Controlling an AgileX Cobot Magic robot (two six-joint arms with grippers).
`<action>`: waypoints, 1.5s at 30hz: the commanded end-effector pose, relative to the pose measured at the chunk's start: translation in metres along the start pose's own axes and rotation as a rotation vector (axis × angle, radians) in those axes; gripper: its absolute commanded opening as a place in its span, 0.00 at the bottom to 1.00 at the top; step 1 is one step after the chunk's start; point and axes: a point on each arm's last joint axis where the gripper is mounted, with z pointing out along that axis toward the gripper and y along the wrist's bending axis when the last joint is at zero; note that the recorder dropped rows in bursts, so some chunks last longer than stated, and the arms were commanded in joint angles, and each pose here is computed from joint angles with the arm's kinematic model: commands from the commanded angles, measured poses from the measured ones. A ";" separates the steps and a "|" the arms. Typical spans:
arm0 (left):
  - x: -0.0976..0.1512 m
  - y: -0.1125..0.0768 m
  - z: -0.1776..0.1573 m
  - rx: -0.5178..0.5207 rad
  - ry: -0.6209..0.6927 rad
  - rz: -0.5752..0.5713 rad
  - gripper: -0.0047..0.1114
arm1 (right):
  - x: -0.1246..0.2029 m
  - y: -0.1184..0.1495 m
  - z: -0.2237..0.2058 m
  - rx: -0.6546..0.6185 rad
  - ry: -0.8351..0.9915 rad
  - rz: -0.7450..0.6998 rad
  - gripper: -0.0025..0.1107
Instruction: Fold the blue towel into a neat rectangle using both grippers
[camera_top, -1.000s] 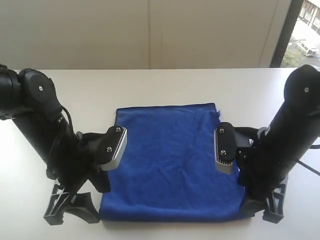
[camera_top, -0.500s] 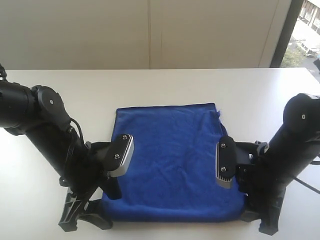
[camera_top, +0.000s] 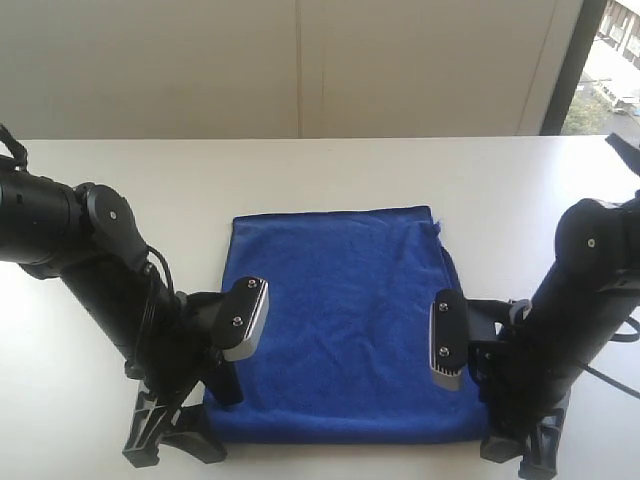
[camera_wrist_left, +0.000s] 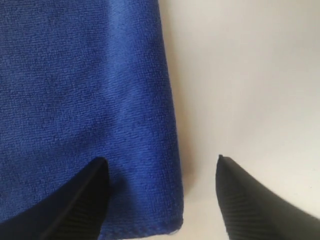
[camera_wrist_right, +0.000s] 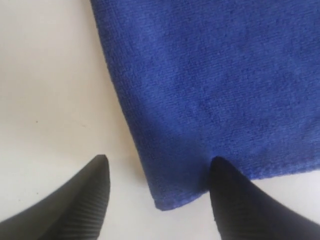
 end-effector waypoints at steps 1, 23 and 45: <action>-0.002 -0.004 0.002 0.024 -0.009 0.000 0.61 | 0.001 0.000 0.001 -0.006 0.003 -0.010 0.51; 0.010 -0.008 0.011 -0.020 0.022 -0.024 0.41 | -0.001 0.000 0.002 -0.003 -0.019 0.014 0.31; 0.004 -0.017 0.002 0.042 0.001 -0.064 0.04 | 0.001 0.015 -0.014 -0.105 0.000 0.150 0.02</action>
